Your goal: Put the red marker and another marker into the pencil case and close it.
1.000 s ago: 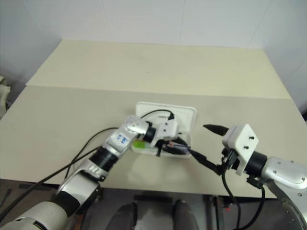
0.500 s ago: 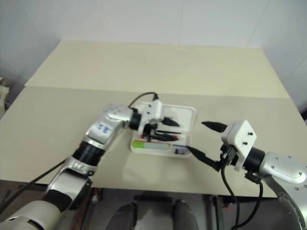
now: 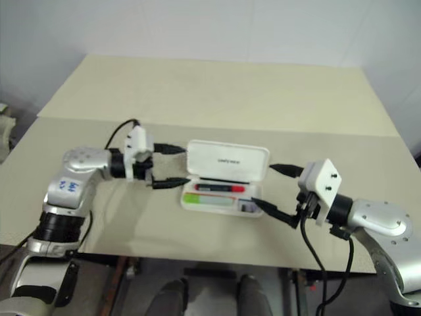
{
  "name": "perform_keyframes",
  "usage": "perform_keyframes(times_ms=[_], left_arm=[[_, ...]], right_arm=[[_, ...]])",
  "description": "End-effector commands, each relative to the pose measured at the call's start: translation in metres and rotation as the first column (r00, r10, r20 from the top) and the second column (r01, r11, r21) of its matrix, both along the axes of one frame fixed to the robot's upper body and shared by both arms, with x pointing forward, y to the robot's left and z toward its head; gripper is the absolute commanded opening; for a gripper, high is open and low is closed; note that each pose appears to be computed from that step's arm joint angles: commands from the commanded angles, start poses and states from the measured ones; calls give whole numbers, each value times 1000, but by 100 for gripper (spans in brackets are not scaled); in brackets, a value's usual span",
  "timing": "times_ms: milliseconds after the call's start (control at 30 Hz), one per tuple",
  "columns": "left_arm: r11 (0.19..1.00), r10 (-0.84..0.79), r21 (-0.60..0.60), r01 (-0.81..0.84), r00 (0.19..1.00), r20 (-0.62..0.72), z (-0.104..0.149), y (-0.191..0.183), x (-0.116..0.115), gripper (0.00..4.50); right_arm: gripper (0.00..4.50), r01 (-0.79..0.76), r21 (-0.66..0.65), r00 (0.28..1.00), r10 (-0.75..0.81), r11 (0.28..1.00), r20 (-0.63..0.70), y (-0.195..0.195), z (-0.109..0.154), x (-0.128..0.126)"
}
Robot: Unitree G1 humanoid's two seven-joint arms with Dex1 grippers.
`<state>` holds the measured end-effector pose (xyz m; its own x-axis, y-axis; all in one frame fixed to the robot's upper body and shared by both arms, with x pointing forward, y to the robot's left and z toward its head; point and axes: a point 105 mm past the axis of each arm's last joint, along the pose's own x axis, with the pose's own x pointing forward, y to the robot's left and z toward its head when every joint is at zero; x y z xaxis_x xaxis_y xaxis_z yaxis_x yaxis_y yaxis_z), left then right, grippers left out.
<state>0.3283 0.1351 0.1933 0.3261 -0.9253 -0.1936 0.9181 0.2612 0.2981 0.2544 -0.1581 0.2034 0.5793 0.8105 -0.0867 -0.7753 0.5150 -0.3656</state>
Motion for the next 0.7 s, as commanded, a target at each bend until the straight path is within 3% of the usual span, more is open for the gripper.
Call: perform_keyframes(times_ms=[33, 300, 333, 400, 700], left_arm=[[999, -7, -44, 9, 999, 53, 9, 21, -9, 446], [990, 104, -105, -94, 989, 102, 11, 50, 3, 446], [990, 104, -107, -93, 988, 111, 11, 50, 4, 428], [989, 111, -108, -100, 988, 105, 9, 51, 6, 386], [988, 125, -102, -114, 986, 109, 4, 48, 18, 64]], right_arm=[[450, -34, 14, 999, 33, 999, 25, 0, 6, 0], [450, -43, -3, 998, 43, 999, 35, -4, 10, 5], [450, -44, -4, 998, 45, 999, 36, -3, 10, 5], [450, -44, -5, 998, 45, 999, 39, -3, 11, 4], [450, -40, 6, 997, 40, 999, 60, -9, 17, -1]])
